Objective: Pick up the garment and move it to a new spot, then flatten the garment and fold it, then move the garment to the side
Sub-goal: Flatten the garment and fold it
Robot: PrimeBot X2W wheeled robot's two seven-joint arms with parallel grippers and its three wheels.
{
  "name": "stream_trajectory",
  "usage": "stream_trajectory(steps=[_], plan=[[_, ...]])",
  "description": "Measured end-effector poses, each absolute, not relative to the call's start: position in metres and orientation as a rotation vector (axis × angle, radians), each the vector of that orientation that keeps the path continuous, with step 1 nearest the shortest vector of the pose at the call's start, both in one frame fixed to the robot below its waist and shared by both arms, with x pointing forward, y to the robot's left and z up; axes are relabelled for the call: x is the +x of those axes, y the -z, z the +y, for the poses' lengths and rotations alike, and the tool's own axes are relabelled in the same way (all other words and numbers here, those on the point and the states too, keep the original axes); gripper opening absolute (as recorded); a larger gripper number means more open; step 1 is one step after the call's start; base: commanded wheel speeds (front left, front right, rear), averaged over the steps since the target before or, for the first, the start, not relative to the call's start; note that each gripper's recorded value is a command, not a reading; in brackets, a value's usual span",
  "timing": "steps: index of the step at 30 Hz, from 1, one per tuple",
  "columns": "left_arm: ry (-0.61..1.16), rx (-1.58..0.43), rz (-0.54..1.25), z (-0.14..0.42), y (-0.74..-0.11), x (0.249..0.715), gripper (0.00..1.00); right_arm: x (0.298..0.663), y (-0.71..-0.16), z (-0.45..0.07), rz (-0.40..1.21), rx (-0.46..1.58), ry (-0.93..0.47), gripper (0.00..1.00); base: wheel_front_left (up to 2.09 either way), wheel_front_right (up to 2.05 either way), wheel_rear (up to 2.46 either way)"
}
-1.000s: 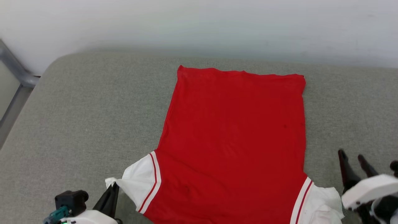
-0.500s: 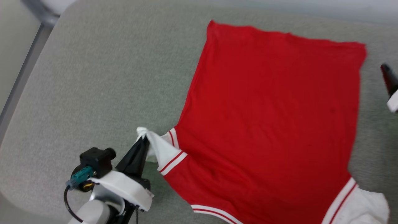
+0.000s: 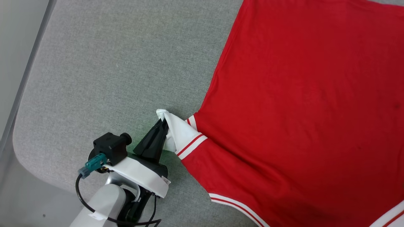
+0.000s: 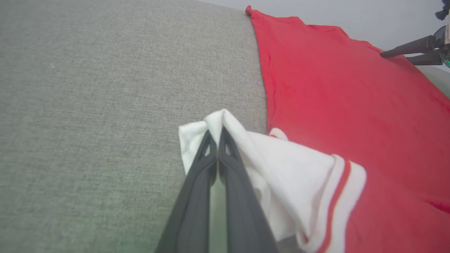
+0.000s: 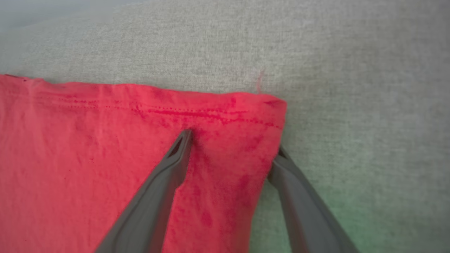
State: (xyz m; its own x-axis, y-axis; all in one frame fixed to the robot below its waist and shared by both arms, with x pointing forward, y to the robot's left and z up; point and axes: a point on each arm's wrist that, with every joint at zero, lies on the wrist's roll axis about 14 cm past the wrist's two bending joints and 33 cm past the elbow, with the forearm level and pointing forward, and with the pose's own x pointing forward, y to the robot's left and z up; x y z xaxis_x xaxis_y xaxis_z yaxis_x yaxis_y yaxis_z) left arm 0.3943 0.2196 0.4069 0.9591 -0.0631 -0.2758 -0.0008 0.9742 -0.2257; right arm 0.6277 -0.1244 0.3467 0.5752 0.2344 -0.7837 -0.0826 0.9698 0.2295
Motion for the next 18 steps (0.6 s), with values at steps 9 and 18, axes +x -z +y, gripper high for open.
stream_trajectory(steps=[9,18], plan=[[0.025,-0.226,0.288,0.222,-0.402,0.395,0.0,0.612,-0.339,-0.126,1.096,0.196,-0.178,0.0,0.0,0.0,0.0],[0.031,-0.223,0.259,0.222,-0.414,0.387,0.0,0.589,-0.377,-0.149,1.028,0.081,-0.163,0.0,0.0,0.0,0.0]])
